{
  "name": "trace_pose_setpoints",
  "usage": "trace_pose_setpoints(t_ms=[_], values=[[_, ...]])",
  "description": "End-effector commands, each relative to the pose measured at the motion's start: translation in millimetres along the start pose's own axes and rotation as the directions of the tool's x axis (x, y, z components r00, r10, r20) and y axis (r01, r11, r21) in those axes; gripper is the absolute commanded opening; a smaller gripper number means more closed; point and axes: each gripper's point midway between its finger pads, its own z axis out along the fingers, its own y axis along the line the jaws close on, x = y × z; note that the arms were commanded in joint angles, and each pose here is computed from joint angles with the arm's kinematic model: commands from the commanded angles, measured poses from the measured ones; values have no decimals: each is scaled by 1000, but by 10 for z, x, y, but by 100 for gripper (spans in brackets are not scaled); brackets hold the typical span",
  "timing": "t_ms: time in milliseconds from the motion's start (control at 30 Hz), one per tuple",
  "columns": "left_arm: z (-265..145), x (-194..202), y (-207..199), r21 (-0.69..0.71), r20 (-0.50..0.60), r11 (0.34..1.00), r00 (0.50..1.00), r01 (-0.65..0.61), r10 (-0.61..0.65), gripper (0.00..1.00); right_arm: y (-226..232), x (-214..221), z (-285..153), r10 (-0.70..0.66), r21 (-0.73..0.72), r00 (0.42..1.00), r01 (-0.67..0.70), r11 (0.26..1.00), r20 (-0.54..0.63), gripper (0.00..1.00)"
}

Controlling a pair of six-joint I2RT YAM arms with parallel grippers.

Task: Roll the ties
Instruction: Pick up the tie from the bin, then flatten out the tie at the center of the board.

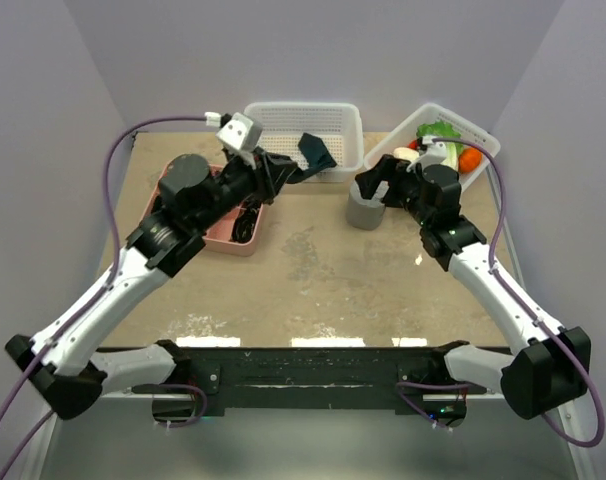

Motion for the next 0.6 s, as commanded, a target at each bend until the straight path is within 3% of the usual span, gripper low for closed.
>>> trace_pose_setpoints(t_ms=[0, 233, 567], values=[[-475, -108, -349, 160, 29, 986, 999, -34, 30, 25, 369, 78, -38, 47, -101, 997, -52, 994, -56, 99], [-905, 377, -561, 282, -94, 959, 995, 2, 26, 24, 553, 415, 13, 13, -132, 991, -31, 991, -135, 99], [-1525, 432, -953, 508, -105, 861, 994, 25, 33, 23, 505, 931, 242, 6, -118, 964, -39, 992, -267, 99]])
